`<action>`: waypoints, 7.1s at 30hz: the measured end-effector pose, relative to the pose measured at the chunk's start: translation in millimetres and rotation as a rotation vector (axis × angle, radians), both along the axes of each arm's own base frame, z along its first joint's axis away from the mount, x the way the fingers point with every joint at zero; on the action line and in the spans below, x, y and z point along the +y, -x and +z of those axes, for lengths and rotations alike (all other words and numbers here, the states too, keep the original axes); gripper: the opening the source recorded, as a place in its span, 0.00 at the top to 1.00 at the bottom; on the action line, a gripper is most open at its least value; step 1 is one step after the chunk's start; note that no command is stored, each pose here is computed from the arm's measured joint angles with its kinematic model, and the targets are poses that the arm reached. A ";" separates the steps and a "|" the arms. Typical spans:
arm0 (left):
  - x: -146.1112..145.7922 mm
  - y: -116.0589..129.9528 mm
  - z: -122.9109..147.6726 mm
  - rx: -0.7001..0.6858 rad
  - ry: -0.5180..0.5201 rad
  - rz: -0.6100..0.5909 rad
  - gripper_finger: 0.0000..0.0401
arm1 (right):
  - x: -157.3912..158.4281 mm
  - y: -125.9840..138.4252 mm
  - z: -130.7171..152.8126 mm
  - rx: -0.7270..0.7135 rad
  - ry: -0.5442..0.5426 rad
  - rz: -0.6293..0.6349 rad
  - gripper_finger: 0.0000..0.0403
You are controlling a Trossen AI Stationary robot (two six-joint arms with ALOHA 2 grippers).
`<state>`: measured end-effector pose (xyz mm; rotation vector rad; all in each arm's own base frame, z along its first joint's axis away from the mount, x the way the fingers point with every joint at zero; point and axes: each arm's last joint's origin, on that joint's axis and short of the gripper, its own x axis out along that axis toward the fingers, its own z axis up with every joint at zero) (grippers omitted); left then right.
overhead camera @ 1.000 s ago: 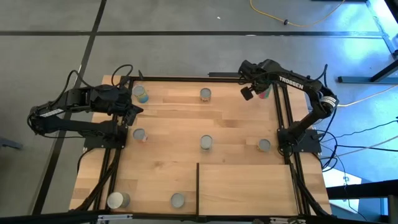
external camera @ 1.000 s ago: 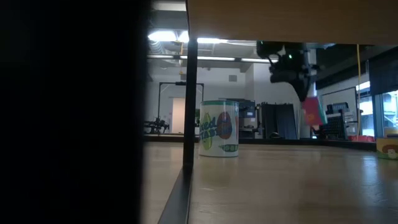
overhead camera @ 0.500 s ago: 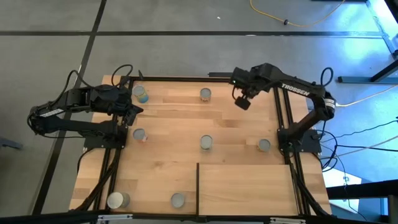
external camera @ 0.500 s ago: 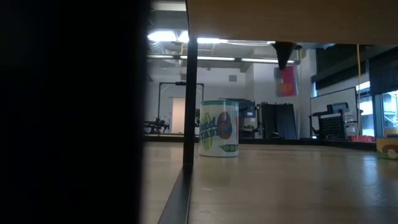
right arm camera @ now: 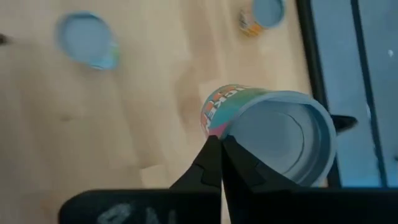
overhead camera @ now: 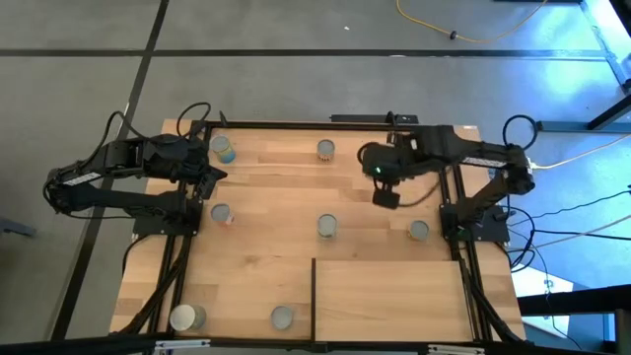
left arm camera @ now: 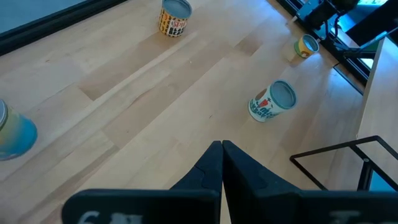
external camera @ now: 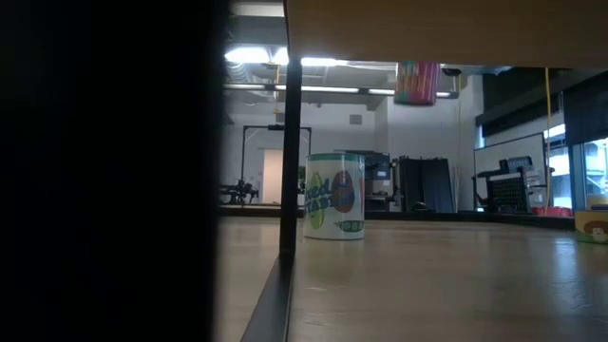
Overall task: Pick and place cans onto a shelf
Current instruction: Put the pink canned chicken soup on the shelf, then put the white canned mixed vegetables on the shelf
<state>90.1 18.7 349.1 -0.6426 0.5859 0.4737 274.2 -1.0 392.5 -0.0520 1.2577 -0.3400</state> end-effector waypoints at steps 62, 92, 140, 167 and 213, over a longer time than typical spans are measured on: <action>-0.3 1.3 -1.6 0.023 0.001 -0.004 1.00 | 214.0 106.0 -2.1 0.030 -0.391 0.072 1.00; -6.7 0.2 -1.5 0.038 -0.131 -0.411 1.00 | 221.3 119.4 -27.4 0.147 -0.406 -0.122 1.00; -6.2 0.2 -1.5 0.042 -0.141 -0.398 1.00 | 223.1 122.0 -27.2 0.277 -0.473 -0.064 0.84; -20.4 9.4 -6.4 0.039 0.172 -0.624 1.00 | 202.8 115.4 52.0 -0.322 -0.380 0.084 0.84; 23.0 -178.2 -46.7 -0.069 -0.143 -0.427 0.82 | 129.7 65.5 65.5 -0.601 0.049 -0.142 0.84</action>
